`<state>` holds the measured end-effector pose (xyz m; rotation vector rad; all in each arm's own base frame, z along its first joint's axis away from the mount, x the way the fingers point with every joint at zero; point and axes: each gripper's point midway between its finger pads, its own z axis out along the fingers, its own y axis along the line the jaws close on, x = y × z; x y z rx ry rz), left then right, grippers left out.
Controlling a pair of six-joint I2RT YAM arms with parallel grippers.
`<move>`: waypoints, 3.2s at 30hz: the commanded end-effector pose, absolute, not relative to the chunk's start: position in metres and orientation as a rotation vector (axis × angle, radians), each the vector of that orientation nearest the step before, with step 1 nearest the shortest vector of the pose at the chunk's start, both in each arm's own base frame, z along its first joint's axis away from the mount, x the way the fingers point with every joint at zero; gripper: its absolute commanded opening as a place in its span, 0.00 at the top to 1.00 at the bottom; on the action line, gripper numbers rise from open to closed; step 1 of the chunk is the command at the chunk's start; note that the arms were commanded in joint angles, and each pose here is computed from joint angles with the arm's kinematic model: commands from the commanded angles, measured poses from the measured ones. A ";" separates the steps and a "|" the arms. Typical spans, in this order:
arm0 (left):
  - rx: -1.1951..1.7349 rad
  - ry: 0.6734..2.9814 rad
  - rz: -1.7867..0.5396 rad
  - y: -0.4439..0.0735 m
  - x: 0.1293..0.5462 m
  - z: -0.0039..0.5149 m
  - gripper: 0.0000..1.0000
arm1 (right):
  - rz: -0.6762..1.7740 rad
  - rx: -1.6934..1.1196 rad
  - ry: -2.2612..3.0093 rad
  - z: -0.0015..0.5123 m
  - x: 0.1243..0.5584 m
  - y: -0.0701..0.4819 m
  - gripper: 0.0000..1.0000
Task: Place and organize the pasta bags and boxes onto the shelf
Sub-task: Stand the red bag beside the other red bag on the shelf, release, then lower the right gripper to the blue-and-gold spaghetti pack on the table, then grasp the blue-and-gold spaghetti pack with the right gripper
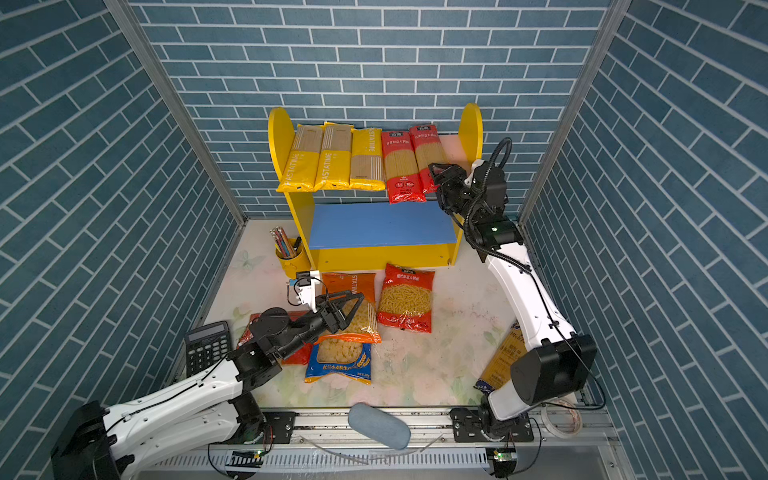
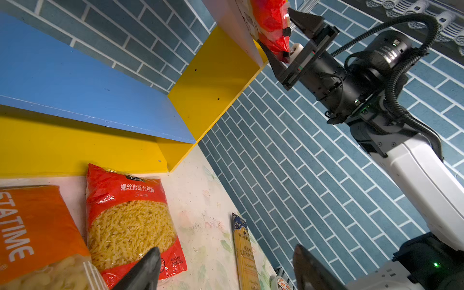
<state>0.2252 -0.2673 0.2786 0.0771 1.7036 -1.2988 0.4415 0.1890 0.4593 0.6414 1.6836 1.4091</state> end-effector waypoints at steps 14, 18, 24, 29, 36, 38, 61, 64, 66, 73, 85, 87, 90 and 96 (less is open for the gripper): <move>0.123 1.710 -1.316 -0.291 0.228 0.278 0.18 | 1.376 0.590 1.663 0.453 0.389 0.171 0.48; 0.146 1.712 -1.328 -0.301 0.227 0.280 0.18 | 1.354 0.546 1.660 0.464 0.400 0.176 0.72; 0.146 1.711 -1.325 -0.301 0.224 0.282 0.18 | 1.398 0.530 1.652 0.476 0.423 0.190 0.84; 0.146 1.705 -1.303 -0.294 0.222 0.284 0.18 | 1.422 0.542 1.680 0.464 0.431 0.197 0.75; 0.145 1.702 -1.299 -0.293 0.221 0.282 0.18 | 1.470 0.489 1.788 0.439 0.412 0.206 0.34; 0.146 1.703 -1.307 -0.295 0.222 0.280 0.18 | 1.430 0.468 1.810 0.437 0.401 0.201 0.28; 0.509 1.919 -1.067 -0.357 0.196 0.226 0.18 | 0.956 0.566 2.208 0.236 0.263 0.125 0.22; 0.575 1.960 -1.073 -0.379 0.186 0.212 0.18 | 0.770 0.651 2.287 0.187 0.245 0.100 0.18; 0.612 1.980 -1.085 -0.390 0.181 0.204 0.18 | 0.636 0.709 2.341 0.157 0.238 0.083 0.16; 0.646 2.007 -1.117 -0.406 0.173 0.193 0.19 | 0.122 1.015 2.358 0.107 0.218 0.002 0.07; 0.630 2.021 -1.132 -0.398 0.169 0.189 0.18 | 0.150 1.445 2.159 0.063 0.207 -0.049 0.06; 0.627 2.016 -1.130 -0.397 0.169 0.190 0.18 | 0.221 1.440 2.168 0.054 0.213 -0.042 0.09; 0.616 2.014 -1.127 -0.394 0.169 0.189 0.18 | 0.347 1.431 2.204 0.040 0.222 -0.025 0.16; 0.601 2.011 -1.125 -0.393 0.171 0.190 0.18 | 0.453 1.318 2.298 0.036 0.236 0.004 0.25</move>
